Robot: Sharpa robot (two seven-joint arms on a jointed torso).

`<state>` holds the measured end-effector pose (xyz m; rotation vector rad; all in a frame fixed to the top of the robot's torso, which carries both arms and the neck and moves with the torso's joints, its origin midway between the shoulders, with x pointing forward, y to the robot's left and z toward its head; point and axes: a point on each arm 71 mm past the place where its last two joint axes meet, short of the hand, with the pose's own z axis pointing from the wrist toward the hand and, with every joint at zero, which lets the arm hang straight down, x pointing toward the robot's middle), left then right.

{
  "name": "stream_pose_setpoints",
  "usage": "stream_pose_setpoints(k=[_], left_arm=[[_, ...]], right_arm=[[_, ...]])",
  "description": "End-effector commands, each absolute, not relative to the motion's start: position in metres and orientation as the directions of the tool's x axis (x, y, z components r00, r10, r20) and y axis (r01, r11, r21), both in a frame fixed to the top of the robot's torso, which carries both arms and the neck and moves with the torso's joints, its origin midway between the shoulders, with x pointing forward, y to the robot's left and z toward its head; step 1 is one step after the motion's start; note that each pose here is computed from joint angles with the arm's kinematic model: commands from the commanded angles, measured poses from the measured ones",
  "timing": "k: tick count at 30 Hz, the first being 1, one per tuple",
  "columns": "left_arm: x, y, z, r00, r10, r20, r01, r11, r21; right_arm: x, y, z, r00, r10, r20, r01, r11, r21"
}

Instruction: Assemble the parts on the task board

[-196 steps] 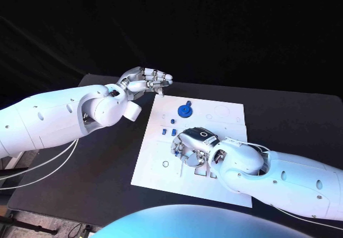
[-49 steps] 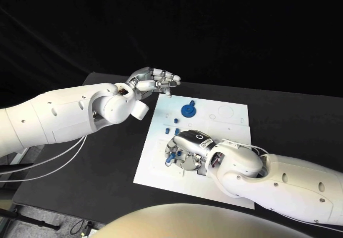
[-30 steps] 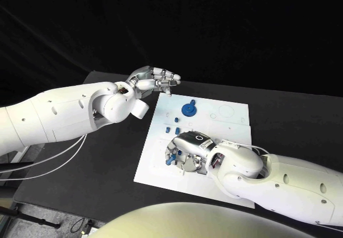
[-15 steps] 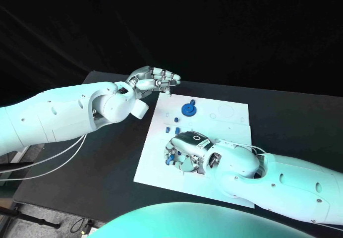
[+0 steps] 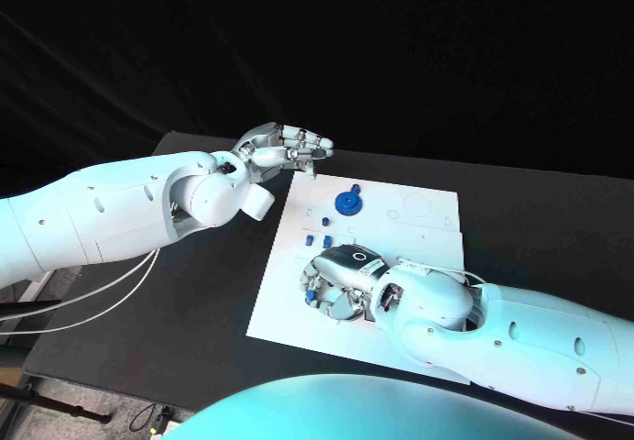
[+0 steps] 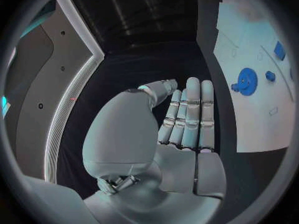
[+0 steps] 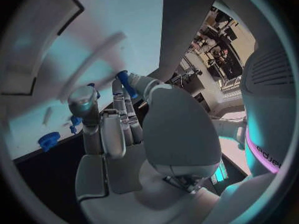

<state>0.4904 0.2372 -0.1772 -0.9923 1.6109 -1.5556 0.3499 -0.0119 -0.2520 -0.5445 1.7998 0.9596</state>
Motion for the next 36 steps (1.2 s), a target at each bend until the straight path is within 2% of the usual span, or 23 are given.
stream_pose_setpoints(k=[1,13,22,25,30,36], left_arm=[[0.49,0.235,-0.176,-0.497,-0.867,0.04,-0.063,-0.01,-0.998],[0.49,0.236,-0.176,-0.495,-0.868,0.039,-0.063,-0.009,-0.998],[0.49,0.238,-0.177,-0.493,-0.869,0.038,-0.064,-0.007,-0.998],[0.49,0.238,-0.178,-0.492,-0.87,0.037,-0.066,-0.005,-0.998],[0.49,0.24,-0.181,-0.489,-0.871,0.034,-0.071,0.001,-0.997],[0.489,0.242,-0.184,-0.485,-0.874,0.032,-0.074,0.004,-0.997]], right_arm=[[0.349,-0.013,-0.254,-0.409,0.054,-0.911,-0.717,0.599,0.357],[0.347,-0.022,-0.246,-0.373,0.157,-0.915,-0.708,0.589,0.389],[0.354,-0.058,-0.219,-0.345,0.279,-0.896,-0.681,0.582,0.444],[0.364,-0.085,-0.209,-0.382,0.335,-0.862,-0.608,0.611,0.507],[0.384,-0.146,-0.204,-0.476,0.445,-0.758,-0.373,0.678,0.633],[0.381,-0.2,-0.209,-0.495,0.482,-0.723,-0.198,0.748,0.634]])
